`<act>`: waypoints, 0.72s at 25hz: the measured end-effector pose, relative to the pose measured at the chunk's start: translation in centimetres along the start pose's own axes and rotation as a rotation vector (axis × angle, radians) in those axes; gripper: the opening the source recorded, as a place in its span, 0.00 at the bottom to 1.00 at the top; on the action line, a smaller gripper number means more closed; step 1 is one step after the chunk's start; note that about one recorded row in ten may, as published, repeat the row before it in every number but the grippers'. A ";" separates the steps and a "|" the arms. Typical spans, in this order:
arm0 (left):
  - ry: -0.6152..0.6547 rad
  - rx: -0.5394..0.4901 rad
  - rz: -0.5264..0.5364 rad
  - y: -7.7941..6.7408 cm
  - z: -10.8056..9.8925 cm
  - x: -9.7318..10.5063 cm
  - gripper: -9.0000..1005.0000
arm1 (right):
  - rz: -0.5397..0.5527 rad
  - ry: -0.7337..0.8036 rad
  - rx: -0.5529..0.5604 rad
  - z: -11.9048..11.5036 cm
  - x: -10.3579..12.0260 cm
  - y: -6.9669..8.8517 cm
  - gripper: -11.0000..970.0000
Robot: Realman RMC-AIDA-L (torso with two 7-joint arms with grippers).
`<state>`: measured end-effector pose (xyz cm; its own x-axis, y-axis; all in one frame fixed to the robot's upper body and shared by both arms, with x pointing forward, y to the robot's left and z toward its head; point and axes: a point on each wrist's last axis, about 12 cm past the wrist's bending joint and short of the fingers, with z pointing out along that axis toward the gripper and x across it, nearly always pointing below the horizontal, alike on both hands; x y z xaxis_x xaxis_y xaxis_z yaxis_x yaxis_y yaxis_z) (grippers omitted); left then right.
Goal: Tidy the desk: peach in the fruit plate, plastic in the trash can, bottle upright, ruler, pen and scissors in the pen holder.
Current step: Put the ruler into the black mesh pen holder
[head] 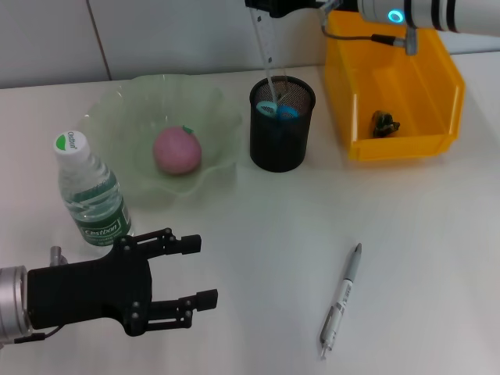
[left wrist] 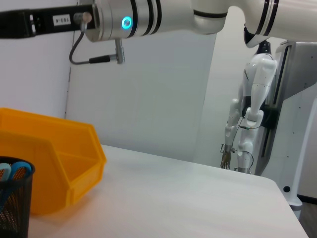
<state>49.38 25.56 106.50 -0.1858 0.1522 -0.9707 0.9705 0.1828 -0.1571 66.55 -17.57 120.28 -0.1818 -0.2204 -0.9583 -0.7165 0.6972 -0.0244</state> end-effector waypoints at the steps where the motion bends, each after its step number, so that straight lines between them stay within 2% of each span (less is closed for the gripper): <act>1: 0.000 0.000 -0.001 0.0 0.0 0.0 0.79 | 0.001 0.002 0.002 0.1 0.1 0.0 0.40; 18: -0.003 0.003 -0.003 -0.1 -0.1 0.1 0.79 | 0.015 0.020 0.013 0.9 2.5 -0.1 0.40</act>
<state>49.22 25.61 106.47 -0.1880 0.1489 -0.9708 0.9705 0.1800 -0.1604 66.83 -17.58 117.62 -0.2061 -0.2228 -0.9528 -0.7048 0.7093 -0.0134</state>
